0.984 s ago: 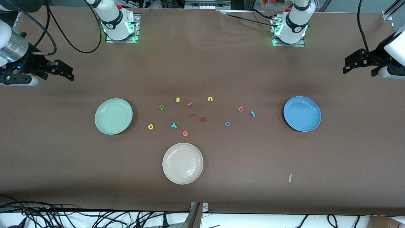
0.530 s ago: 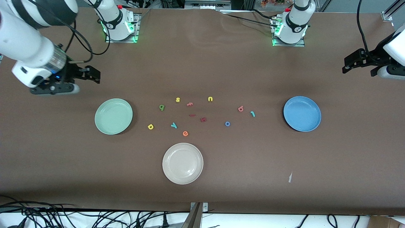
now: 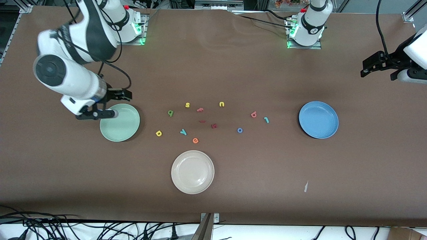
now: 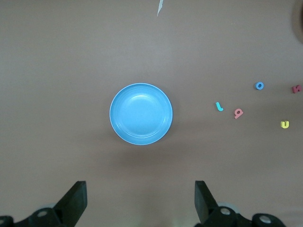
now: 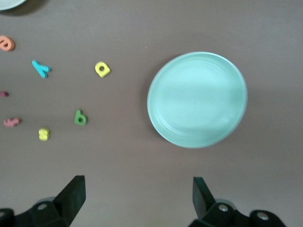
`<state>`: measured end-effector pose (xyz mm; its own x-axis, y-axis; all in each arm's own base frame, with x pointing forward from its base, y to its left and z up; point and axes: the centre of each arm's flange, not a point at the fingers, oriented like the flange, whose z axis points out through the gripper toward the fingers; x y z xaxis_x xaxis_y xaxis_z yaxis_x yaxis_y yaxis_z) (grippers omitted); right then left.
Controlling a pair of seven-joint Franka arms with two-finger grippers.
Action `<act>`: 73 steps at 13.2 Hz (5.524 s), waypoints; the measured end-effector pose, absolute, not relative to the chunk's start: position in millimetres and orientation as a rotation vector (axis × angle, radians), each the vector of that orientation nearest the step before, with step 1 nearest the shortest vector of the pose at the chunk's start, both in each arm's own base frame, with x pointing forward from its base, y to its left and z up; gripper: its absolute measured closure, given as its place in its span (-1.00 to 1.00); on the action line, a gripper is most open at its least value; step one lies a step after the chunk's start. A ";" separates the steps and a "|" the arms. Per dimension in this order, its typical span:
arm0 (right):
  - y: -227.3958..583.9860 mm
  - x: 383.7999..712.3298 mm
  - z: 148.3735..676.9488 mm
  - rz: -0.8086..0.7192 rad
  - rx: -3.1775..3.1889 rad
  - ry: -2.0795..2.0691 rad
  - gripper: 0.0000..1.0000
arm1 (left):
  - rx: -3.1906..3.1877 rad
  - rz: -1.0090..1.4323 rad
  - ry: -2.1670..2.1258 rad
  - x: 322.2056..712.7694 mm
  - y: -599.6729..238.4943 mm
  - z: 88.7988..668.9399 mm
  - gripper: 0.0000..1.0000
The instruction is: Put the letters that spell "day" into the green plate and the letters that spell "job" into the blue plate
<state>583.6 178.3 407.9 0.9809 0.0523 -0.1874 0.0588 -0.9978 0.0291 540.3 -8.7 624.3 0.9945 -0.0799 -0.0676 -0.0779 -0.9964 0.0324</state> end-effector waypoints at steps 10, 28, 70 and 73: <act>310.8 526.9 246.0 -0.125 3.059 -0.334 -1.00 | 3.104 -0.091 -0.147 540.3 -17.5 629.5 -1.00; 308.4 501.7 183.2 -0.031 3.068 -0.473 0.50 | 3.038 -0.249 -0.345 555.6 -100.7 532.2 -1.00; 249.4 633.9 182.3 -0.133 3.029 -0.638 -0.43 | 3.070 -0.127 -0.011 544.2 -242.8 185.3 -0.76; 252.1 630.6 178.8 -0.145 3.025 -0.630 0.13 | 3.072 -0.135 -0.011 542.4 -242.2 183.2 -0.58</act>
